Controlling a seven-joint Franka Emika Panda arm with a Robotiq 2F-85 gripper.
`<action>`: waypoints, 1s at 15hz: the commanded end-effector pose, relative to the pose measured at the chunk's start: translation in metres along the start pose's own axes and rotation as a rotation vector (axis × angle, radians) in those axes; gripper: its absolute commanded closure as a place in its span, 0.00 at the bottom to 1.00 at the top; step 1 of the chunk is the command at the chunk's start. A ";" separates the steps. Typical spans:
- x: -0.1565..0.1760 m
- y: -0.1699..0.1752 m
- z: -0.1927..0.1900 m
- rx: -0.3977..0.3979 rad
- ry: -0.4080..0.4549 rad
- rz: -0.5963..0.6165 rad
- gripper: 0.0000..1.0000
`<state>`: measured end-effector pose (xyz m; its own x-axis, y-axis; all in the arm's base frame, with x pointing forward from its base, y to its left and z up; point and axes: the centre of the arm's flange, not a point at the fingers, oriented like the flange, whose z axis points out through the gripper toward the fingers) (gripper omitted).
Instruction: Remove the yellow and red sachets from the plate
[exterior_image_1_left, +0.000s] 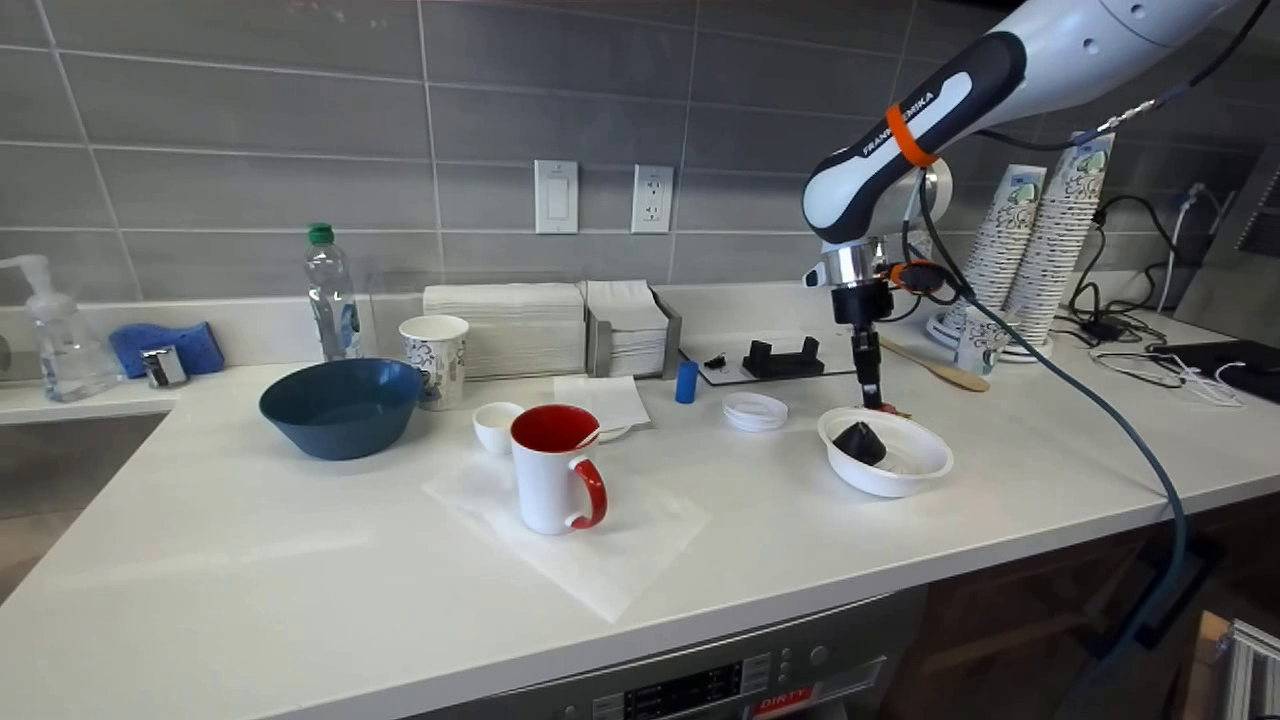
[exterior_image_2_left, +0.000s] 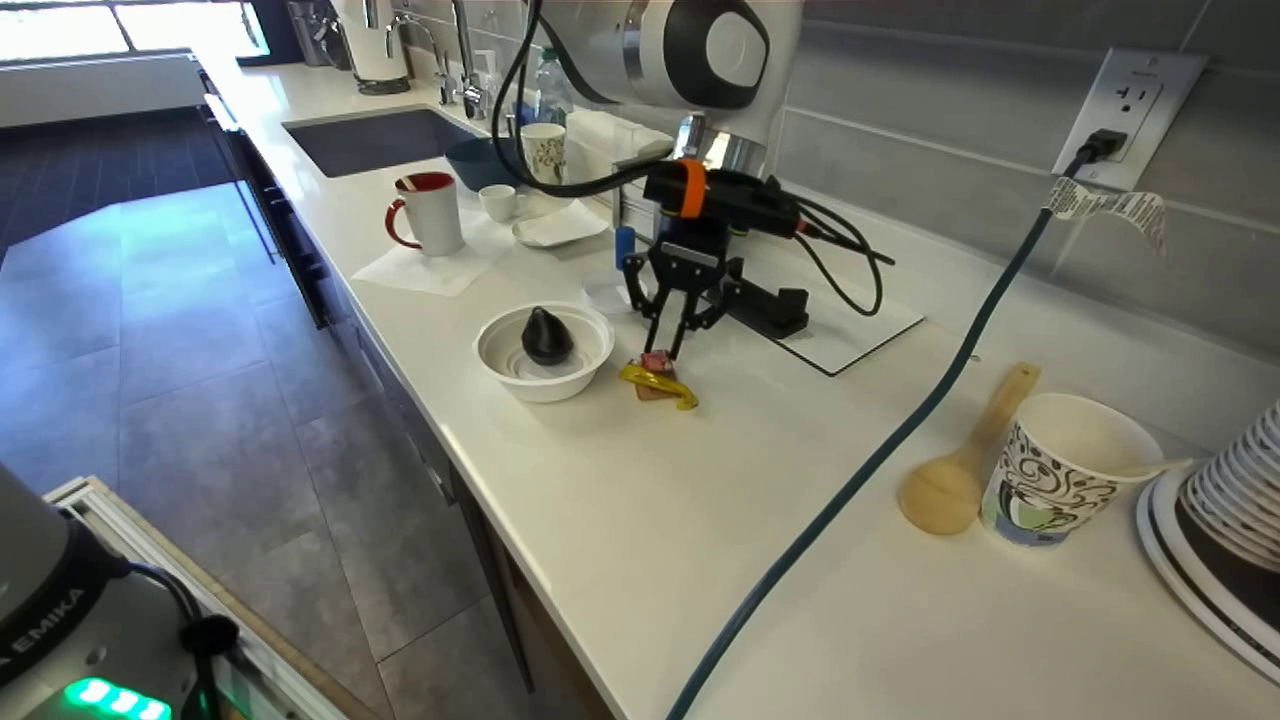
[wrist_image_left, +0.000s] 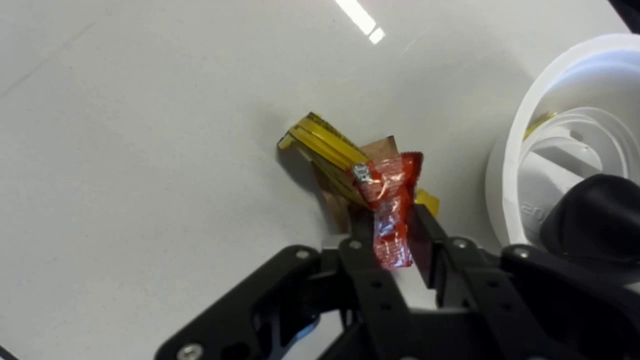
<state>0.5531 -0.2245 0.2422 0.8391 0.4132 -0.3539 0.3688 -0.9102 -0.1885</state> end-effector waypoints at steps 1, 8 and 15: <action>-0.028 -0.017 -0.031 -0.059 0.004 0.024 0.40; -0.069 -0.119 -0.084 -0.113 0.042 0.162 0.00; -0.121 -0.222 -0.116 -0.125 0.232 0.179 0.00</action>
<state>0.4662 -0.0989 0.4019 0.9410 0.2294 -0.2489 0.2340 -0.9722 -0.0111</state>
